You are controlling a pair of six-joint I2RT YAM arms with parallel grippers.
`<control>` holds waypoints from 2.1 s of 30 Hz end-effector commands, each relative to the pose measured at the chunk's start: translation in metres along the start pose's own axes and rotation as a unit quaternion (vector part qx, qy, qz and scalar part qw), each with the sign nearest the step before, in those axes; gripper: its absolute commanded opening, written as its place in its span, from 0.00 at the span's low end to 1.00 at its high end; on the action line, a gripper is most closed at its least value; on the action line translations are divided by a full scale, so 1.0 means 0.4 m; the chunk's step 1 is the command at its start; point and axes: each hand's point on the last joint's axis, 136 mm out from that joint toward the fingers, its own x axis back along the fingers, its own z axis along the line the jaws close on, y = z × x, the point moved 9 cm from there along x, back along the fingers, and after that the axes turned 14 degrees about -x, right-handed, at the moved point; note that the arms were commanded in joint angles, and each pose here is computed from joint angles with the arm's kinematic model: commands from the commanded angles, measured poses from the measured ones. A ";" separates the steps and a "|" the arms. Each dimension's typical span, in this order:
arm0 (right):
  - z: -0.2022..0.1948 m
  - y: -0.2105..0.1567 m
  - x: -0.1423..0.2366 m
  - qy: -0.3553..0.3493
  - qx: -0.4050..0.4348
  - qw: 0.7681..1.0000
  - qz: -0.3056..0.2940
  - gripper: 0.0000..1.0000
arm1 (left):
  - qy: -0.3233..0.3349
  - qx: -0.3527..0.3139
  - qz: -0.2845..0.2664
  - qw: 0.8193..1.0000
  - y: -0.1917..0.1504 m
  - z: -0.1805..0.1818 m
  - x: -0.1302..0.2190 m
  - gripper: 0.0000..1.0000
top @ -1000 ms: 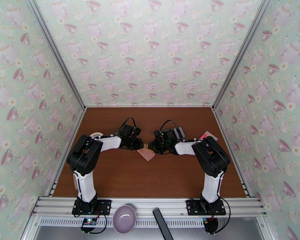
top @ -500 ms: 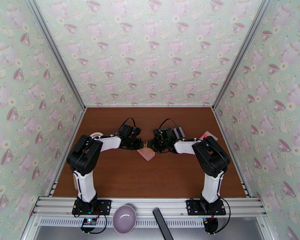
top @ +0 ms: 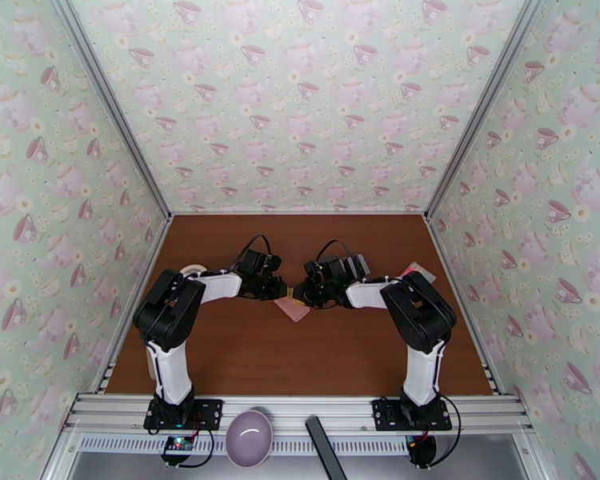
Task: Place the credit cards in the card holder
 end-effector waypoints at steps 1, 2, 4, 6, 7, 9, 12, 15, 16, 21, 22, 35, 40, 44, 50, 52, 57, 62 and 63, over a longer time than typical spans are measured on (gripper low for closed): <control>-0.002 0.006 -0.013 -0.012 0.002 1.000 -0.002 0.11 | 0.074 0.035 0.048 0.995 -0.076 0.082 -0.020 0.08; -0.002 0.007 -0.013 -0.012 0.002 1.000 -0.003 0.11 | 0.074 0.034 0.047 0.996 -0.074 0.082 -0.019 0.08; -0.003 0.008 -0.016 -0.015 0.003 1.000 -0.002 0.11 | 0.073 0.034 0.046 0.996 -0.073 0.080 -0.018 0.08; -0.006 0.010 -0.017 -0.017 0.001 1.000 -0.002 0.11 | 0.073 0.034 0.045 0.996 -0.072 0.081 -0.017 0.08; -0.005 0.010 -0.018 -0.018 0.001 1.000 -0.002 0.11 | 0.073 0.034 0.045 0.996 -0.072 0.081 -0.017 0.08; -0.007 0.010 -0.018 -0.021 0.000 1.000 -0.003 0.11 | 0.073 0.034 0.044 0.996 -0.072 0.082 -0.016 0.08; -0.012 0.009 -0.018 -0.028 -0.001 1.000 -0.002 0.11 | 0.073 0.035 0.043 0.996 -0.070 0.084 -0.015 0.08; -0.021 0.009 -0.021 -0.034 -0.004 0.999 0.000 0.11 | 0.074 0.035 0.041 0.996 -0.068 0.085 -0.013 0.08; -0.025 0.009 -0.022 -0.035 -0.006 0.999 0.000 0.11 | 0.073 0.035 0.041 0.996 -0.069 0.084 -0.013 0.08; -0.022 0.004 -0.017 -0.028 -0.009 1.000 0.001 0.11 | 0.074 0.036 0.039 0.996 -0.066 0.087 -0.010 0.08; -0.018 0.001 -0.012 -0.027 -0.008 1.000 0.000 0.11 | 0.074 0.036 0.038 0.996 -0.066 0.087 -0.009 0.08; 0.039 0.000 0.022 -0.011 0.008 1.000 -0.008 0.11 | 0.071 0.036 0.038 0.996 -0.065 0.089 -0.010 0.09; 0.037 0.006 0.014 -0.017 0.007 1.000 -0.006 0.11 | 0.071 0.036 0.038 0.996 -0.066 0.089 -0.011 0.09; 0.042 0.016 0.007 -0.010 0.005 1.000 -0.004 0.11 | 0.070 0.035 0.038 0.996 -0.065 0.089 -0.011 0.09; 0.071 0.027 0.016 -0.014 0.014 1.000 -0.006 0.11 | 0.070 0.035 0.039 0.996 -0.067 0.089 -0.012 0.09; 0.070 0.031 0.014 -0.023 0.016 1.000 -0.005 0.11 | 0.070 0.036 0.038 0.996 -0.066 0.090 -0.011 0.09; 0.058 0.038 0.001 -0.037 0.015 0.999 0.000 0.11 | 0.070 0.037 0.038 0.996 -0.066 0.090 -0.011 0.09; 0.038 0.043 -0.009 -0.060 0.019 0.998 0.002 0.11 | 0.070 0.036 0.037 0.996 -0.064 0.091 -0.009 0.09; 0.034 0.043 -0.011 -0.064 0.018 0.998 0.003 0.11 | 0.070 0.037 0.037 0.996 -0.065 0.092 -0.010 0.09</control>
